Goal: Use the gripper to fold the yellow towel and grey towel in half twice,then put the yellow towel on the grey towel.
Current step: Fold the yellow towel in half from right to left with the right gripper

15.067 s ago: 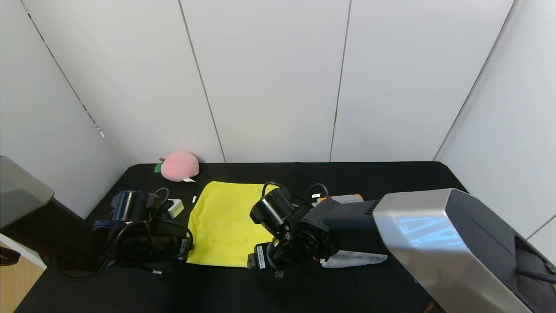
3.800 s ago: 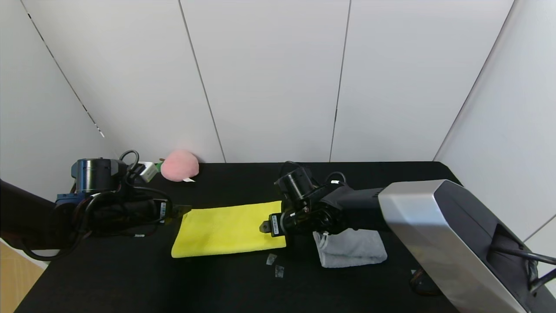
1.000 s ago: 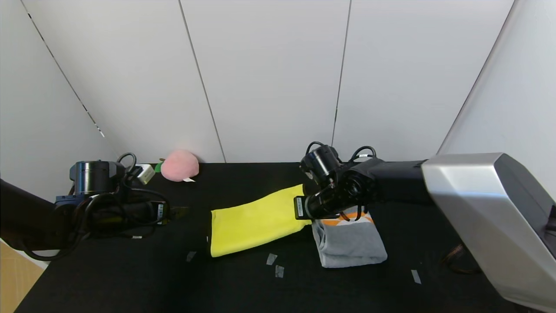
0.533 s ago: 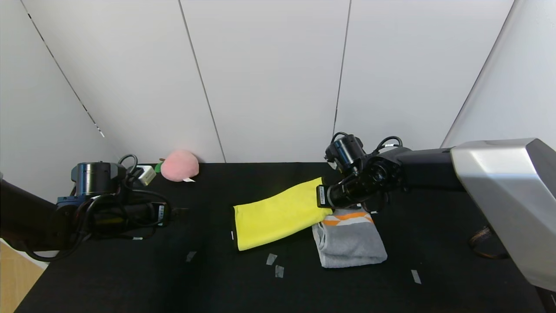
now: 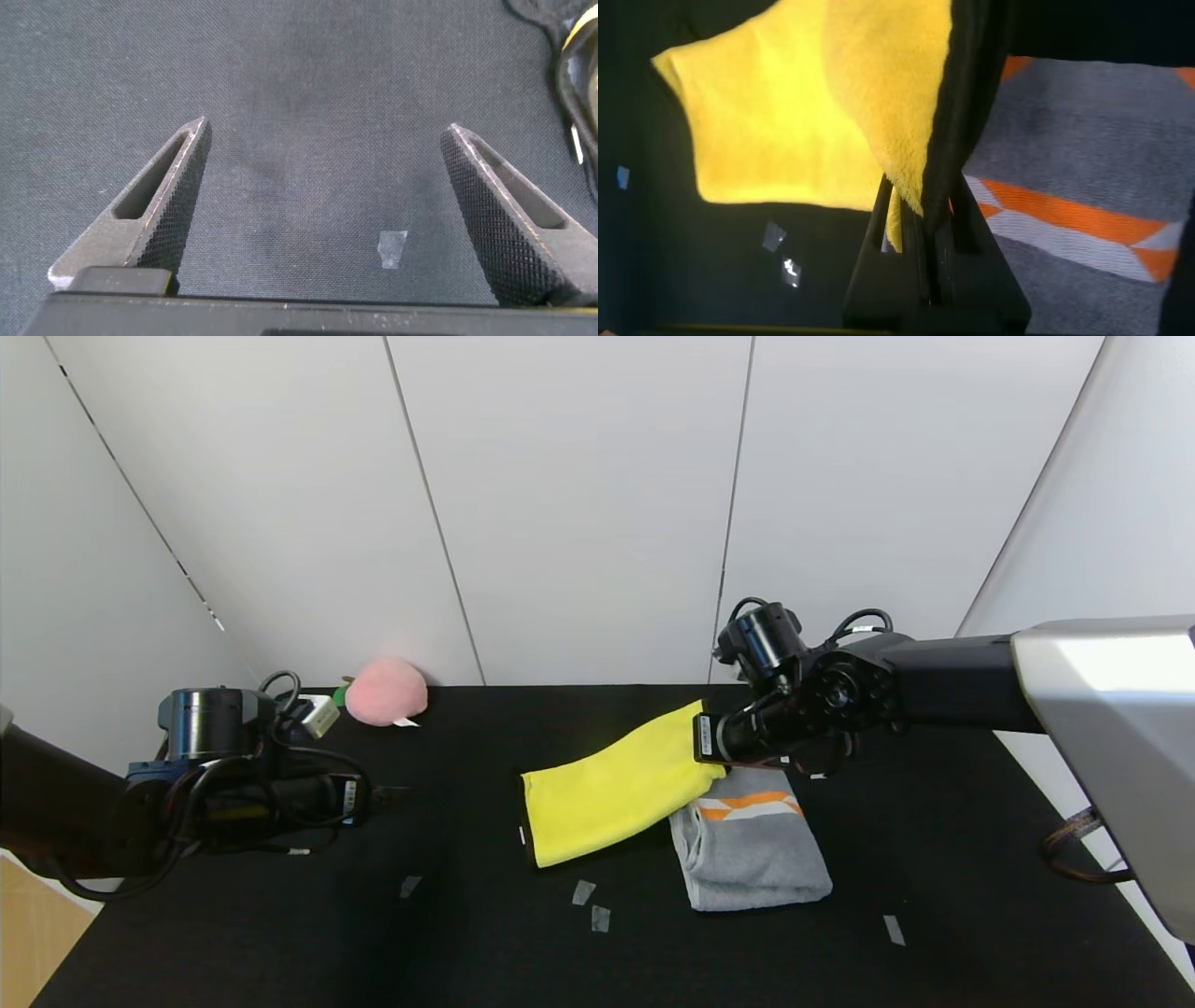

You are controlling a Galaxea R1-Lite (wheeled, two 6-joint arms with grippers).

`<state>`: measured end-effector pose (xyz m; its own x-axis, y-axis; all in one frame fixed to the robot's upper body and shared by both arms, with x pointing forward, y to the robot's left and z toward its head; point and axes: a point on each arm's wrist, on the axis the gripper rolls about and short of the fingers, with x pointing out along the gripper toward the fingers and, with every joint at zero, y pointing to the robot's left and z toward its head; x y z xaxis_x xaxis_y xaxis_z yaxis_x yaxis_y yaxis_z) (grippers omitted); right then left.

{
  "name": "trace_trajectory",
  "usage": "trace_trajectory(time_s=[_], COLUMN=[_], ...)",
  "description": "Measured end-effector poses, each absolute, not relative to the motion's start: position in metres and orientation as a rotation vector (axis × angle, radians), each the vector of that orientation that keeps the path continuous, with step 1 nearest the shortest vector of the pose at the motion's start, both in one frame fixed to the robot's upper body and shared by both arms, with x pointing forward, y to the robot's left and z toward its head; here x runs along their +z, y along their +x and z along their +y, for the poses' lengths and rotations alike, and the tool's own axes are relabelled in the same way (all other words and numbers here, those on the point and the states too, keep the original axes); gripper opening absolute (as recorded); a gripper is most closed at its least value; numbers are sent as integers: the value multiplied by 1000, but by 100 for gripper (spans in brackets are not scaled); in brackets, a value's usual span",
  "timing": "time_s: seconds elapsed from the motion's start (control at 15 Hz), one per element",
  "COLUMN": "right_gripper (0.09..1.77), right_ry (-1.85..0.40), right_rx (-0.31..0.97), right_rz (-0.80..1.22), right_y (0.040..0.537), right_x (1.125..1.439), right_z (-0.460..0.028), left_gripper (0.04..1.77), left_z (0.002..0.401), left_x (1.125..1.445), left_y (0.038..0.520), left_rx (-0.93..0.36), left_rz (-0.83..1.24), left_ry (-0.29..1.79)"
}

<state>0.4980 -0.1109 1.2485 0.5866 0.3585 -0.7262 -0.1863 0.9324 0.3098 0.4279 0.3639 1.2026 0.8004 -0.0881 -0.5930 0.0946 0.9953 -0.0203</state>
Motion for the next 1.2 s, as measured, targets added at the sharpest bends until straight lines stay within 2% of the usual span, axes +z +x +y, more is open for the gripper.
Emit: trace_trajectory(time_s=[0.53,1.2], right_gripper=[16,16], right_ry=[173,86], right_rx=[454,599], right_rz=[836,883], right_y=[478,442], right_x=[1260,1209], right_z=[-59,16], left_gripper=[172,172], left_z=[360,360], left_x=[1197,1196], left_y=[428,427], left_rx=[-102,-101], left_rz=[656,660], left_ry=[16,16])
